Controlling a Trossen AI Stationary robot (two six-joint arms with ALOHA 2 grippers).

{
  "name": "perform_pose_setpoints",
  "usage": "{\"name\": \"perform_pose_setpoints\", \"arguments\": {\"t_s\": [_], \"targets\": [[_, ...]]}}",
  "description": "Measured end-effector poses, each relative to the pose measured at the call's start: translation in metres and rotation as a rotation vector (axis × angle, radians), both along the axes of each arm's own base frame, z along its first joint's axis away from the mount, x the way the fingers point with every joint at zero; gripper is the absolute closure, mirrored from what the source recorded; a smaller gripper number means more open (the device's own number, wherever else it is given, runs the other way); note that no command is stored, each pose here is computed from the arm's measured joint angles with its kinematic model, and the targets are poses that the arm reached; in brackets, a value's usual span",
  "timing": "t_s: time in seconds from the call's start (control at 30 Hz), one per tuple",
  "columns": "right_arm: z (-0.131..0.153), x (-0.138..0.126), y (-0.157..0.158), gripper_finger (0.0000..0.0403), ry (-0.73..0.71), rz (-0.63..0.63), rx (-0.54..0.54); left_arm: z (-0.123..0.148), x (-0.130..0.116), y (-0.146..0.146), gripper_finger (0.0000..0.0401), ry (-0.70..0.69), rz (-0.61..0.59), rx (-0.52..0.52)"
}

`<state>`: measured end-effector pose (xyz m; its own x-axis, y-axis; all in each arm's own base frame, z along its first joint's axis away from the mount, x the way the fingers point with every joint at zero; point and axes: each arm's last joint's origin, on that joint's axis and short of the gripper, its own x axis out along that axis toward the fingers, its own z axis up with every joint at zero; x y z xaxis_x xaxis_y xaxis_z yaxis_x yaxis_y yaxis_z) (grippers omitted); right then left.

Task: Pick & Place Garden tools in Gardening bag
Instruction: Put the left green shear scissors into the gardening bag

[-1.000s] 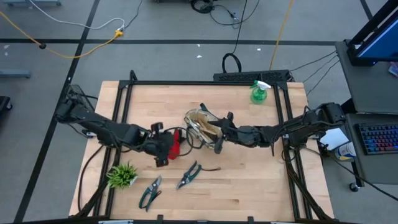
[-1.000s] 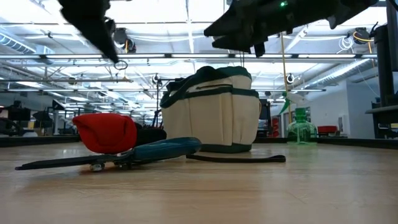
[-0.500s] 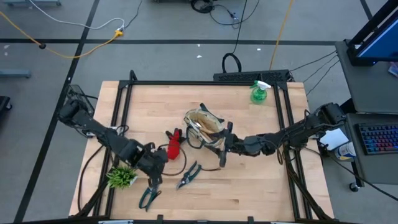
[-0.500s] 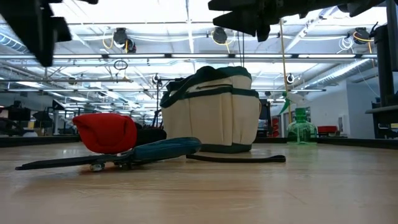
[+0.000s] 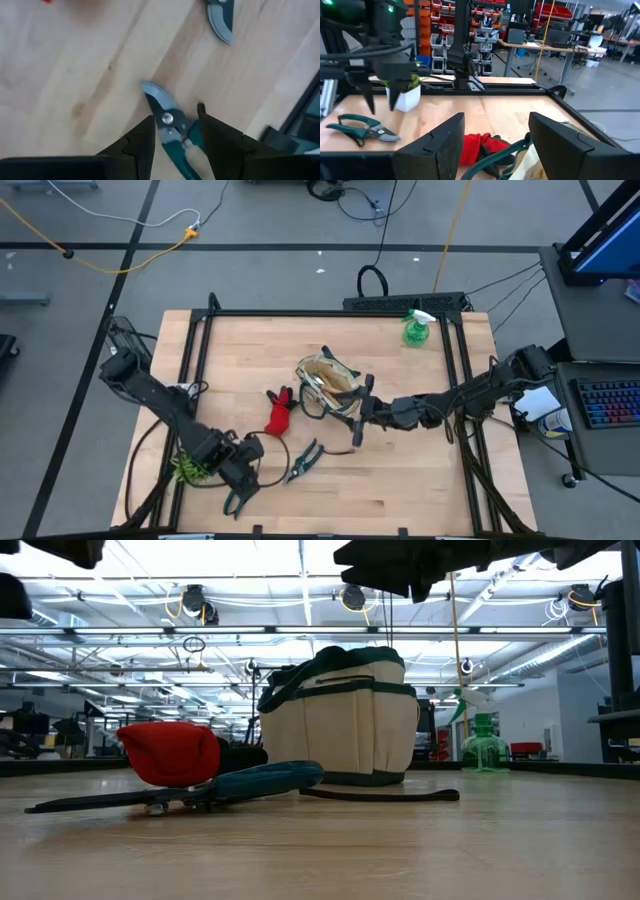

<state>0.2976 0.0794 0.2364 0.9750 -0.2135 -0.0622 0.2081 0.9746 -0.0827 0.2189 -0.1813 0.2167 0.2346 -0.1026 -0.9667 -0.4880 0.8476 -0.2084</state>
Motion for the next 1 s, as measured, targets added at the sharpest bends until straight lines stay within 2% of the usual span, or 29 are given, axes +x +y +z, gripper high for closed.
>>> {"name": "perform_pose_setpoints", "arguments": {"t_s": [0.2,0.3,0.5,0.63,1.0], "targets": [[0.0,0.001,-0.005,0.0186,0.005,-0.015,-0.021,-0.007,0.005,-0.013,0.024,0.014,-0.028,-0.103],[0.0,0.001,-0.006,0.0189,0.005,-0.018,-0.021,-0.016,0.007,-0.019,0.024,0.045,-0.047,-0.119],[0.0,0.001,-0.006,0.0189,0.009,-0.016,-0.022,-0.039,0.001,-0.032,0.024,0.176,-0.094,-0.101],[0.0,0.001,-0.006,0.019,0.011,-0.015,-0.029,-0.045,-0.006,-0.036,0.024,0.238,-0.094,-0.092],[0.0,0.002,-0.006,0.0191,0.009,-0.016,-0.026,-0.045,-0.024,-0.045,0.024,0.265,-0.105,-0.021]]}}
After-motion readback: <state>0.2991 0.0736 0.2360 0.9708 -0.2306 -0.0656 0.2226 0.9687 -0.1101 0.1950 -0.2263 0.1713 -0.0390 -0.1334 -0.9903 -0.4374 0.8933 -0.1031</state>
